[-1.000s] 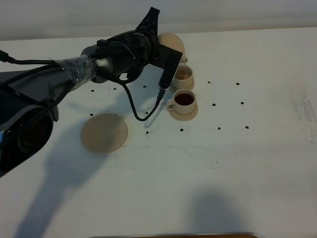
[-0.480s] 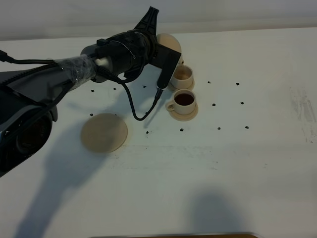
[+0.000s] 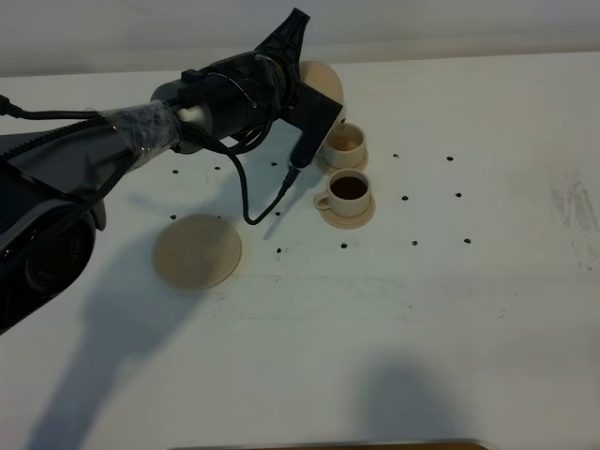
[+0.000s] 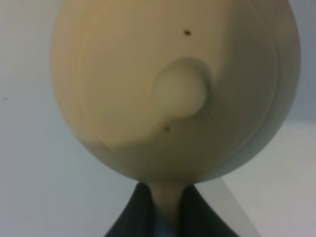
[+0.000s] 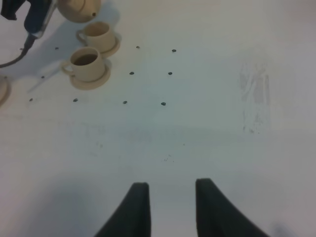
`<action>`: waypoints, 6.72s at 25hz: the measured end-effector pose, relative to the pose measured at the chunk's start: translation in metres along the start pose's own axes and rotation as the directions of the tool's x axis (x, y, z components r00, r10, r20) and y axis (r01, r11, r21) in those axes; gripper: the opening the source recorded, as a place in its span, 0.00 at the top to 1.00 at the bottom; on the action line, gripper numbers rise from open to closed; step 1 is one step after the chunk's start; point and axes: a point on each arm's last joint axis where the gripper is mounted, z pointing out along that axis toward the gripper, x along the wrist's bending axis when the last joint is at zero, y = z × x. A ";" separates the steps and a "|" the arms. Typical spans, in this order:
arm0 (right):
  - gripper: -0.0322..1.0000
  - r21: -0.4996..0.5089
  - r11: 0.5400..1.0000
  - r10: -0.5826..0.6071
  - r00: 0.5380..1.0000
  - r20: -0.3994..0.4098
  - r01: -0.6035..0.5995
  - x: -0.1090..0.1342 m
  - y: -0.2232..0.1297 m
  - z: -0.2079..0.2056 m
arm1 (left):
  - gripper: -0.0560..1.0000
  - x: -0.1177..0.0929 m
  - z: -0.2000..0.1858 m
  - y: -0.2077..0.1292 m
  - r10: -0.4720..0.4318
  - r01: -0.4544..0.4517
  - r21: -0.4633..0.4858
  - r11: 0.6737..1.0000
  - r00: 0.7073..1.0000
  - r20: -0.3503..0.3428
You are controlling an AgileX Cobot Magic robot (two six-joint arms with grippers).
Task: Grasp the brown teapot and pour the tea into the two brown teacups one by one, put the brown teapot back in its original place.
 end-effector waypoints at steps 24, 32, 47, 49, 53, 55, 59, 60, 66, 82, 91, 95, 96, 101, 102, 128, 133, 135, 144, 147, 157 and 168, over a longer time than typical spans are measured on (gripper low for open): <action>0.76 0.000 1.000 0.000 1.000 0.000 0.000 0.000 0.000 0.000 | 0.79 0.007 -0.001 0.007 0.147 -0.149 -0.024 0.989 0.986 -0.073; 0.76 0.000 1.000 0.000 1.000 0.000 0.000 0.000 0.000 0.000 | 0.79 0.008 -0.002 0.008 0.163 -0.165 -0.026 0.986 0.983 -0.083; 0.76 0.000 1.000 0.000 1.000 0.000 0.000 0.000 0.000 0.000 | 0.79 0.012 -0.002 0.009 0.258 -0.263 -0.023 0.964 0.958 -0.128; 0.76 0.000 1.000 0.000 1.000 0.000 0.000 0.000 0.000 0.000 | 0.79 0.012 -0.002 0.009 0.275 -0.280 -0.020 0.960 0.952 -0.134; 0.76 0.000 1.000 0.000 1.000 0.000 0.000 0.000 0.000 0.000 | 0.79 0.014 -0.002 0.010 0.295 -0.301 -0.024 0.953 0.944 -0.148; 0.76 0.000 1.000 0.000 1.000 0.000 0.000 0.000 0.000 0.000 | 0.79 0.014 -0.002 0.011 0.298 -0.305 -0.026 0.952 0.942 -0.152; 0.76 0.000 1.000 0.000 1.000 0.000 0.000 0.000 0.000 0.000 | 0.79 0.014 -0.002 0.011 0.300 -0.307 -0.025 0.951 0.942 -0.153; 0.76 0.000 1.000 0.000 1.000 0.000 0.000 0.000 0.000 0.000 | 0.79 0.014 -0.002 0.011 0.301 -0.308 -0.025 0.951 0.941 -0.153; 0.76 0.000 1.000 0.000 1.000 0.000 0.000 0.000 0.000 0.000 | 0.79 0.014 -0.002 0.011 0.304 -0.311 -0.024 0.950 0.940 -0.153; 0.76 0.000 1.000 0.000 1.000 0.000 0.000 0.000 0.000 0.000 | 0.79 0.002 0.009 0.012 0.348 -0.353 -0.018 0.935 0.929 -0.125; 0.76 0.000 1.000 0.000 1.000 0.000 0.000 0.000 0.000 0.000 | 0.79 0.003 0.008 0.012 0.373 -0.379 -0.016 0.925 0.918 -0.135; 0.76 0.000 1.000 0.000 1.000 0.000 0.000 0.000 0.000 0.000 | 0.79 0.003 0.009 0.013 0.392 -0.398 -0.016 0.917 0.909 -0.143; 0.76 0.000 1.000 0.000 1.000 0.000 0.000 0.000 0.000 0.000 | 0.79 0.003 0.009 0.013 0.398 -0.404 -0.015 0.915 0.906 -0.144; 0.76 0.000 1.000 0.000 1.000 0.000 0.000 0.000 0.000 0.000 | 0.79 0.003 0.009 0.014 0.409 -0.416 -0.019 0.909 0.899 -0.155; 0.76 0.000 1.000 0.000 1.000 0.000 0.000 0.000 0.000 0.000 | 0.79 0.003 0.009 0.014 0.407 -0.415 -0.020 0.910 0.900 -0.156; 0.76 0.000 1.000 0.000 1.000 0.000 0.000 0.000 0.000 0.000 | 0.79 0.010 0.008 0.014 0.392 -0.404 -0.027 0.914 0.900 -0.189; 0.76 0.000 1.000 0.000 1.000 0.000 0.000 0.000 0.000 0.000 | 0.79 0.010 0.008 0.014 0.392 -0.404 -0.027 0.914 0.900 -0.189; 0.76 0.000 1.000 0.000 1.000 0.000 0.000 0.000 0.000 0.000 | 0.79 0.010 0.008 0.014 0.392 -0.404 -0.028 0.914 0.900 -0.189; 0.76 0.000 1.000 0.000 1.000 0.000 0.000 0.000 0.000 0.000 | 0.79 0.010 0.008 0.015 0.394 -0.407 -0.029 0.913 0.899 -0.191; 0.76 0.000 1.000 0.000 1.000 0.000 0.000 0.000 0.000 0.000 | 0.79 0.010 0.008 0.015 0.394 -0.407 -0.029 0.913 0.899 -0.191; 0.76 0.000 1.000 0.000 1.000 0.000 0.000 0.000 0.000 0.000 | 0.79 0.010 0.007 0.015 0.345 -0.359 -0.042 0.933 0.919 -0.192; 0.76 0.000 1.000 0.000 1.000 0.000 0.000 0.000 0.000 0.000 | 0.79 0.008 0.008 0.013 0.193 -0.202 -0.052 0.978 0.969 -0.153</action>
